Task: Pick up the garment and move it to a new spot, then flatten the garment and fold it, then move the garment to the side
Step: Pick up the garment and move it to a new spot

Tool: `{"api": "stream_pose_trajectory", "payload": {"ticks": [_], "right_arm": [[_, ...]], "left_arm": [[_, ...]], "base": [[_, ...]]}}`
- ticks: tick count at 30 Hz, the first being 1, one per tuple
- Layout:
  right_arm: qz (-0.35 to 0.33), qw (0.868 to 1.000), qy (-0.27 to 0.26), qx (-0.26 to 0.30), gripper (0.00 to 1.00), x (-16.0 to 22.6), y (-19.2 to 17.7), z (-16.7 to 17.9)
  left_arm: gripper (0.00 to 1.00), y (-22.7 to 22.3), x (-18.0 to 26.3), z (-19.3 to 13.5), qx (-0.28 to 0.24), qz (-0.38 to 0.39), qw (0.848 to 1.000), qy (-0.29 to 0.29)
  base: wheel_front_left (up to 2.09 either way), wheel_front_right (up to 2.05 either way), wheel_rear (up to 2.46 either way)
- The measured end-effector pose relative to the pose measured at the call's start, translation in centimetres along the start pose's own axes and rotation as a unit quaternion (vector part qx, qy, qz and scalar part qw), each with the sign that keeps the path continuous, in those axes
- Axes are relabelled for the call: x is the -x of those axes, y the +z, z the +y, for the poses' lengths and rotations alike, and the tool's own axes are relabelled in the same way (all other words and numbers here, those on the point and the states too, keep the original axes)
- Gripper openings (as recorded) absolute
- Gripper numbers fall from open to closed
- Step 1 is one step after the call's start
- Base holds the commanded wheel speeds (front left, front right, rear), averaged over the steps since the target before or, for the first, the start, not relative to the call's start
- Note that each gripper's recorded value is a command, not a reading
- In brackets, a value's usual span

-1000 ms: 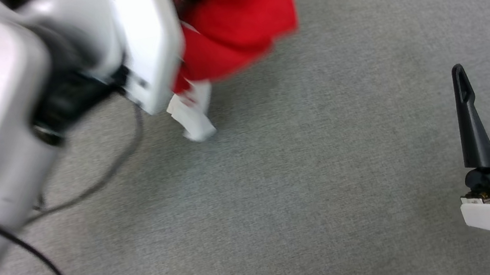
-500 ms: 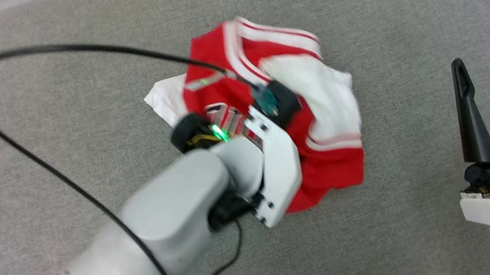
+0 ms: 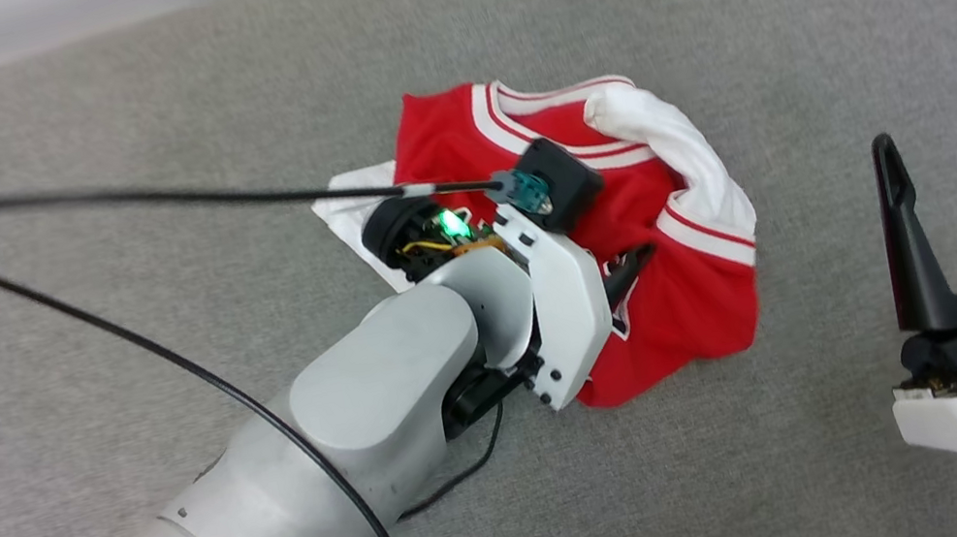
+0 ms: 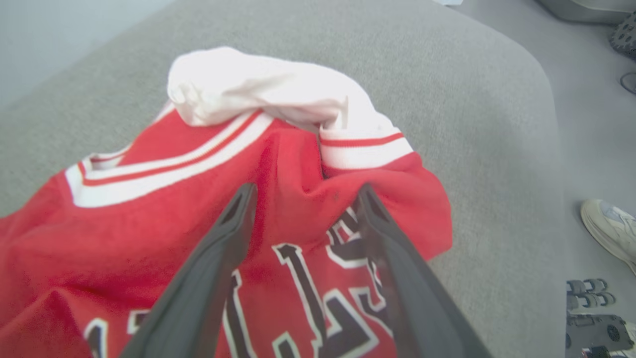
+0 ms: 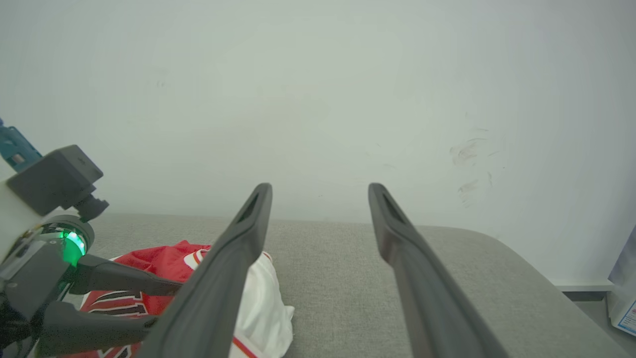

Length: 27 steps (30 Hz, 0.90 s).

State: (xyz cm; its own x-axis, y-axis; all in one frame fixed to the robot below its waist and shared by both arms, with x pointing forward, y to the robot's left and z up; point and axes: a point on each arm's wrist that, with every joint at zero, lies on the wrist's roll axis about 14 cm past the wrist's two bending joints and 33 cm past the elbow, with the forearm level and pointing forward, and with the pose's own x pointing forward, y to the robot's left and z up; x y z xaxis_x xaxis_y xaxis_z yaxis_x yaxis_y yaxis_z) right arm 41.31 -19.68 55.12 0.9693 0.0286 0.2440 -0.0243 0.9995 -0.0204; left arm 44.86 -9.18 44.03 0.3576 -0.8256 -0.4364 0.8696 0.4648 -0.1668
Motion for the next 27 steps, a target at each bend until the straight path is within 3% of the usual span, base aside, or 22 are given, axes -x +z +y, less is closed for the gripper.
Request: {"api": "stream_pose_trajectory", "payload": {"ticks": [7, 13, 16, 22, 27], "right_arm": [[-0.017, 1.000, 0.009, -0.003, 1.00, 1.1, 1.8, 0.8], [-0.032, 0.999, 0.022, -0.008, 1.00, 1.5, 3.0, 1.7], [-0.034, 0.999, 0.027, -0.011, 1.00, 1.7, 3.2, 2.0], [-0.041, 0.999, 0.030, -0.013, 1.00, 1.7, 3.7, 2.3], [-0.040, 0.999, 0.028, -0.013, 1.00, 2.2, 3.8, 2.1]], "left_arm": [[1.00, 6.5, 3.5, 0.9, -0.035, -0.150, 0.986, 0.066], [1.00, 9.0, 9.4, 4.6, -0.075, -0.245, 0.945, 0.203], [1.00, 9.7, 13.1, 6.3, -0.070, -0.280, 0.916, 0.278], [1.00, 8.2, 22.0, 8.9, -0.047, -0.339, 0.834, 0.433], [1.00, 4.5, 26.8, 8.7, -0.038, -0.333, 0.793, 0.509]], "base": [[0.00, 0.00, 0.00], [0.00, 0.00, 0.00], [0.00, 0.00, 0.00], [0.00, 0.00, 0.00], [0.00, 0.00, 0.00]]}}
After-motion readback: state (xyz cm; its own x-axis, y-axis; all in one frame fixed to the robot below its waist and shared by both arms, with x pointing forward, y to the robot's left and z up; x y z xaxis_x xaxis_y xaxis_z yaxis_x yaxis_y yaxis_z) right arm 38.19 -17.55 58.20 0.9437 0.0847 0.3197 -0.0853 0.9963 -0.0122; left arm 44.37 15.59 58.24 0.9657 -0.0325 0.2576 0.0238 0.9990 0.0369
